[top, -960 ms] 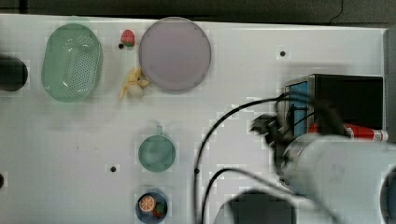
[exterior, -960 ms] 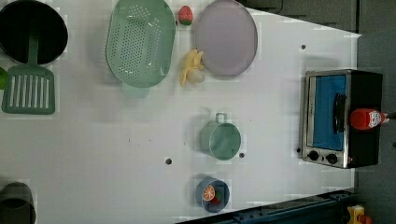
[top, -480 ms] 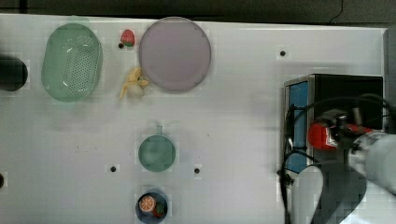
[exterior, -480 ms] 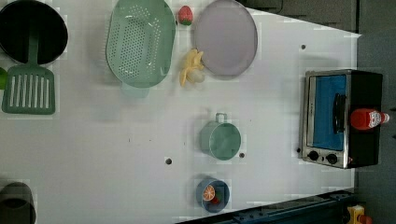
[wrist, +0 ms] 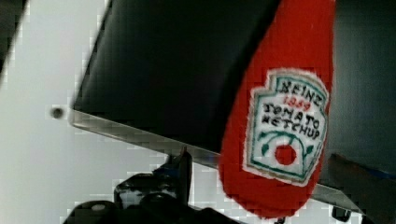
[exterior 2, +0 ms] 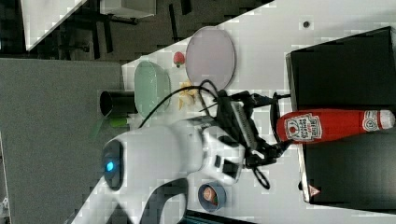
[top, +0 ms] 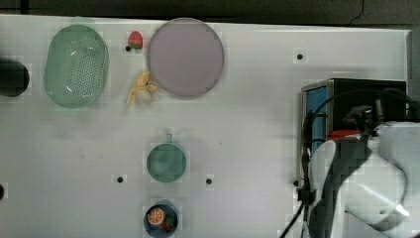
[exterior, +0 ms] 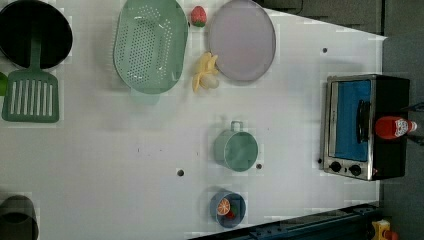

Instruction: Pick Ketchup from oven and place it on table.

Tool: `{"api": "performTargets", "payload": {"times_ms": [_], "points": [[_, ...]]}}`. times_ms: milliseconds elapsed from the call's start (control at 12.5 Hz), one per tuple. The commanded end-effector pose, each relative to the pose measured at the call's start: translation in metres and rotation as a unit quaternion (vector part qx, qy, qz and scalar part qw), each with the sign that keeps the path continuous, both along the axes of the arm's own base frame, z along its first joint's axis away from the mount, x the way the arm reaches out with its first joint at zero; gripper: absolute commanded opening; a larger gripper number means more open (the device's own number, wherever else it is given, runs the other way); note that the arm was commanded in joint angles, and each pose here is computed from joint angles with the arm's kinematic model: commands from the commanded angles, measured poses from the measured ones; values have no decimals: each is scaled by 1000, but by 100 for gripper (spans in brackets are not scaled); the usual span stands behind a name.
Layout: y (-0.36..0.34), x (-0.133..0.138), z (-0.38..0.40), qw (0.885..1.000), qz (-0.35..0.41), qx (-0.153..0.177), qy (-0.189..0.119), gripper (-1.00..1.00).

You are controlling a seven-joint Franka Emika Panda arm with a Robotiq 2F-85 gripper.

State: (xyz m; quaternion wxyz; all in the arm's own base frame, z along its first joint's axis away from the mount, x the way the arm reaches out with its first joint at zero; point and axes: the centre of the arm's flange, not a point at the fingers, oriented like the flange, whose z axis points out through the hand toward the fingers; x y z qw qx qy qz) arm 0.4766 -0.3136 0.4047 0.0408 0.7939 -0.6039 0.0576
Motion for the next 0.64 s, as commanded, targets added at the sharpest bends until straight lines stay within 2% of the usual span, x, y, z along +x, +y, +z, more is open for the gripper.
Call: {"api": "performTargets", "payload": {"times_ms": [80,240,480,560,640], "points": [[-44,-21,6,997,-70,1,-23,100],[-49,-22,-13,994,-100,28,-24,100],[-54,-18,-15,994,-100,15,-34,98],[-55,-21,-17,994,-103,16,-32,78],[-55,-21,-21,994,-103,16,-28,40]]}}
